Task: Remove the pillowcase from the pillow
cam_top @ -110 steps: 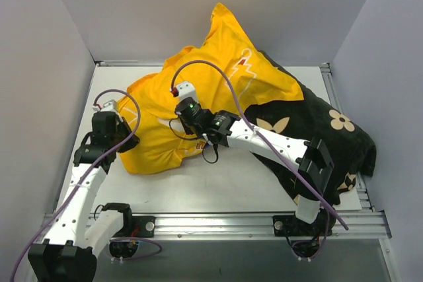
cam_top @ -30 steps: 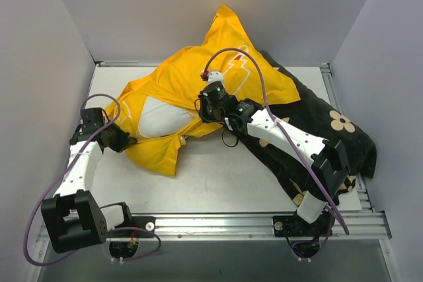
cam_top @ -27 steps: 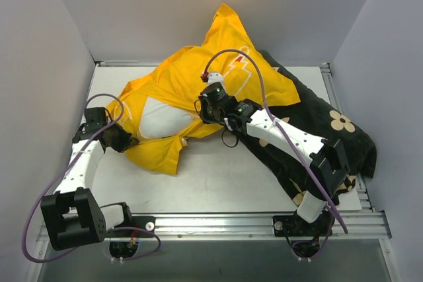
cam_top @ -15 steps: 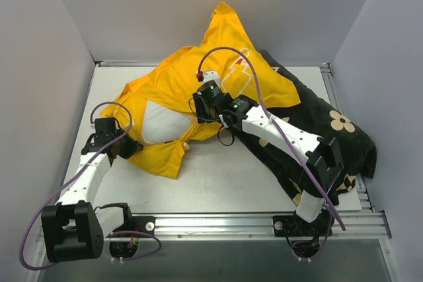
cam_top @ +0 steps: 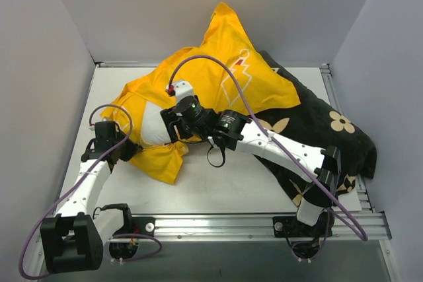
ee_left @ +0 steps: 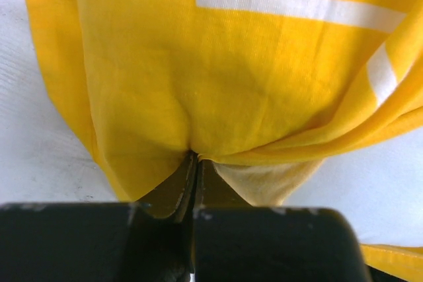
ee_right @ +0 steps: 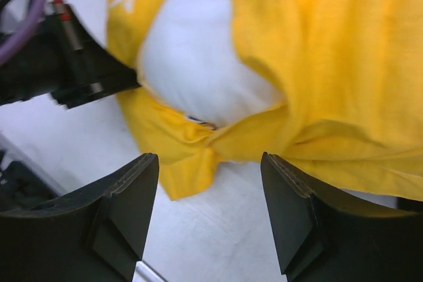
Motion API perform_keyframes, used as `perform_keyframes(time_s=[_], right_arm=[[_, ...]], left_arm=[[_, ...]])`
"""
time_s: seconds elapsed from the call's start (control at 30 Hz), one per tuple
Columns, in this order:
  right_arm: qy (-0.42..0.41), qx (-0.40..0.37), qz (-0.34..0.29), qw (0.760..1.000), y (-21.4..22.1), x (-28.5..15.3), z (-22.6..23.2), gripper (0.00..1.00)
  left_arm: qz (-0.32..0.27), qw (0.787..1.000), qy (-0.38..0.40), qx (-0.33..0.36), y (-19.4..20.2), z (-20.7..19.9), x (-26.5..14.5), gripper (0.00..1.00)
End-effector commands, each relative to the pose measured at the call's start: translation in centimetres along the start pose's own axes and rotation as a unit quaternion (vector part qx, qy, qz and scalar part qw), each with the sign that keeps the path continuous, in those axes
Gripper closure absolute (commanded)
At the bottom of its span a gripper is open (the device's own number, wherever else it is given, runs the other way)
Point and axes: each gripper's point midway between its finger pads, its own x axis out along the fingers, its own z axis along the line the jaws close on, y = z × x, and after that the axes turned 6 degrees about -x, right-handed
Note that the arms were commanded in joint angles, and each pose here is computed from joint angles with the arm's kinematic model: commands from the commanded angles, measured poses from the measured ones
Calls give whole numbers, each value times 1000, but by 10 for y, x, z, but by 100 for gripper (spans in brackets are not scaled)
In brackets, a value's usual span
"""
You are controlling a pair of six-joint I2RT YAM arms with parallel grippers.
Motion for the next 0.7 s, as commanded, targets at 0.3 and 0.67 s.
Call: perform_keyframes(time_s=[0.3, 0.67], right_arm=[[-98, 28, 5, 995, 3, 57, 79, 29], [-4, 43, 40, 998, 32, 120, 41, 1]], left_arm=[[-13, 1000, -22, 4, 1, 15, -4, 100], [-12, 1000, -12, 8, 3, 11, -11, 100]])
